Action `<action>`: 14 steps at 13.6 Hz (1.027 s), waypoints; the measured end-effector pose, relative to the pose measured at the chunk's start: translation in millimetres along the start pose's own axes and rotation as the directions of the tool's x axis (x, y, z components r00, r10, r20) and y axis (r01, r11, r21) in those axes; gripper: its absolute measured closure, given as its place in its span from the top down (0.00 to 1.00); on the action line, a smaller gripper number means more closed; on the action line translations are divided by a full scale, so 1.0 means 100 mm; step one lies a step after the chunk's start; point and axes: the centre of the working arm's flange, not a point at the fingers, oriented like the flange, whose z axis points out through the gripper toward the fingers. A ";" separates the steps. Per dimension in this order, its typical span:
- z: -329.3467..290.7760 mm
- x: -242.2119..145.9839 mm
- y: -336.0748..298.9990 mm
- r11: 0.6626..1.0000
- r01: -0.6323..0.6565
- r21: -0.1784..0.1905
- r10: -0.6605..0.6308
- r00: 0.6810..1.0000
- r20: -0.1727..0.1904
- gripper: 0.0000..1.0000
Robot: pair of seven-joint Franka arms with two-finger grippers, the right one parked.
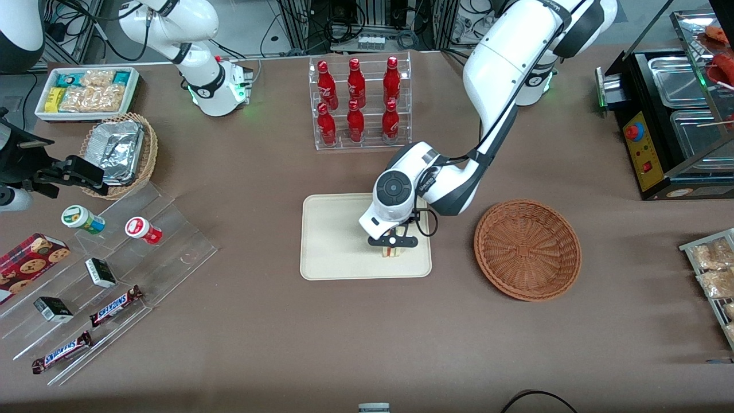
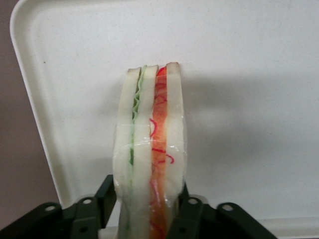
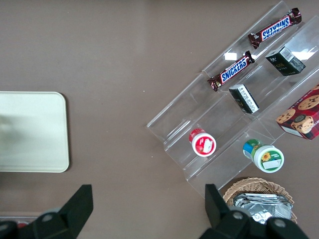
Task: Place sandwich from basket to tray
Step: 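Lower the sandwich onto the tray and open the left gripper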
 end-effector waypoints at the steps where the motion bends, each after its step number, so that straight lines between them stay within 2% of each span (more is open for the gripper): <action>1: 0.00 0.00 0.00 1.000 0.002 0.000 -0.002 1.000 -0.001 0.67; 4: -0.04 0.03 0.00 1.000 0.010 -0.005 -0.010 1.000 -0.009 0.99; 9: -0.22 0.11 0.03 0.999 0.037 -0.028 -0.038 0.999 -0.037 1.00; 12: -0.38 0.13 0.02 0.998 0.057 -0.014 -0.057 0.998 -0.025 1.00; 14: -0.54 0.16 0.02 0.997 0.074 -0.019 -0.075 0.997 -0.033 1.00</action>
